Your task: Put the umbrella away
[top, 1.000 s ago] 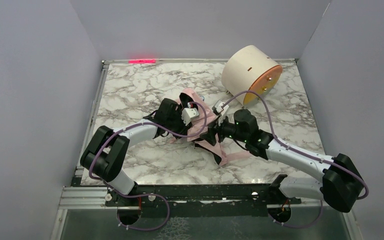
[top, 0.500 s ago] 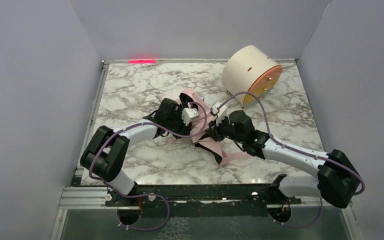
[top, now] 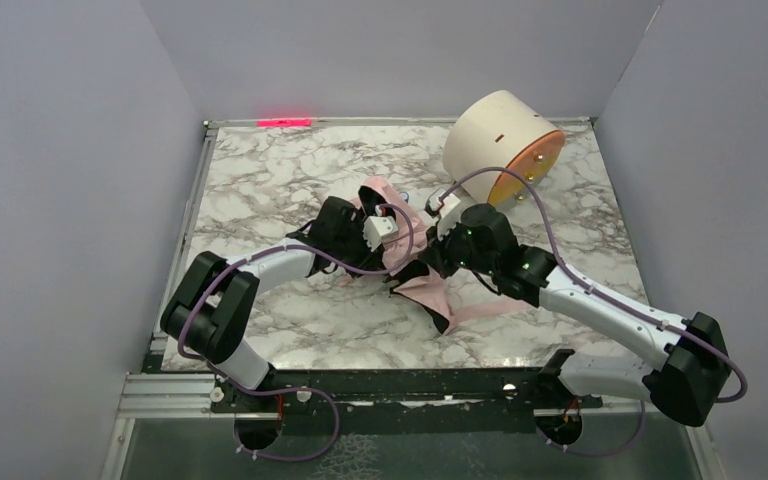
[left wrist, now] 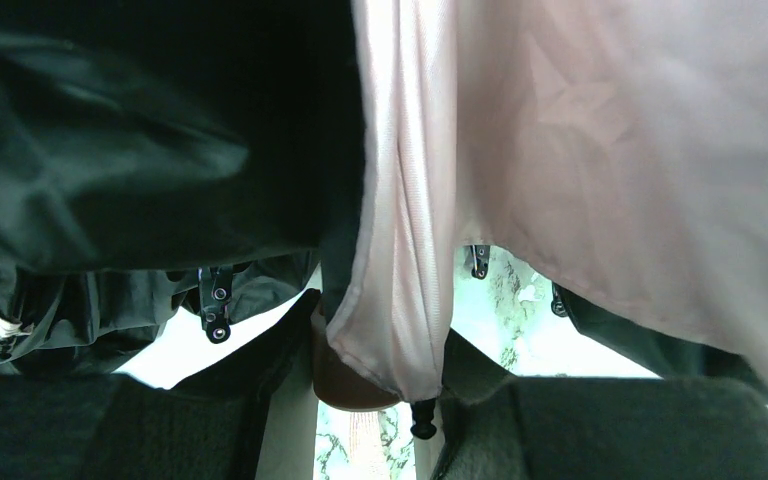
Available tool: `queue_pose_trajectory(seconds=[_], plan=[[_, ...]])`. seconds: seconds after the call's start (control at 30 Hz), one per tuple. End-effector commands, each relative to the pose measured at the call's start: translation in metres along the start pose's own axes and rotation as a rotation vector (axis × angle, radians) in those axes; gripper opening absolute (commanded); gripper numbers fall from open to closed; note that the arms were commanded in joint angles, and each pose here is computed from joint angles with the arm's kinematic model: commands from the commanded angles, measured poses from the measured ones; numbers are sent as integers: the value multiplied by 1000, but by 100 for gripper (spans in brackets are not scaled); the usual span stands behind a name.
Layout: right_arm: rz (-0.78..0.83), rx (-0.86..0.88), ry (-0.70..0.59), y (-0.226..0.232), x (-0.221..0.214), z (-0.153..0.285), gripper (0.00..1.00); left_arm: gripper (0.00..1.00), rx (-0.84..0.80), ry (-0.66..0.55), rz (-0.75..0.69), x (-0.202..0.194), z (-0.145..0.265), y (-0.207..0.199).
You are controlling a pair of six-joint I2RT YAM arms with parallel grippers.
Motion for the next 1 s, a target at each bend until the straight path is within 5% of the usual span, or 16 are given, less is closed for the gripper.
queue_pose_trajectory(seconds=[0.0, 0.33, 0.47, 0.6, 0.77, 0.97], plan=[[-69, 98, 198, 17, -17, 20, 1, 0, -3, -34, -46, 10, 2, -1], [-260, 109, 403, 32, -41, 47, 1, 0, -5, -21, -35, 8, -1, 0], [-320, 75, 590, 34, -69, 43, 1, 0, 0, -23, -39, 8, -1, 1], [-339, -14, 704, 27, -94, 34, 10, 0, -6, -44, -43, 12, 0, 0], [-356, -17, 545, 25, -60, 31, 44, 0, -5, -61, -66, 14, 2, -1], [-288, -54, 130, 11, 15, 61, 60, 0, -46, -107, -208, 14, 13, -15]])
Point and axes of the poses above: each gripper's point midway between its finger pads, its own z axis back along the fingers, its own y axis along the line the jaws close on, x = y × z, the point moved 5 cm from there along z, back along the fingers, and after that the axes turned 7 degrees about z, right-handed, at the moved point
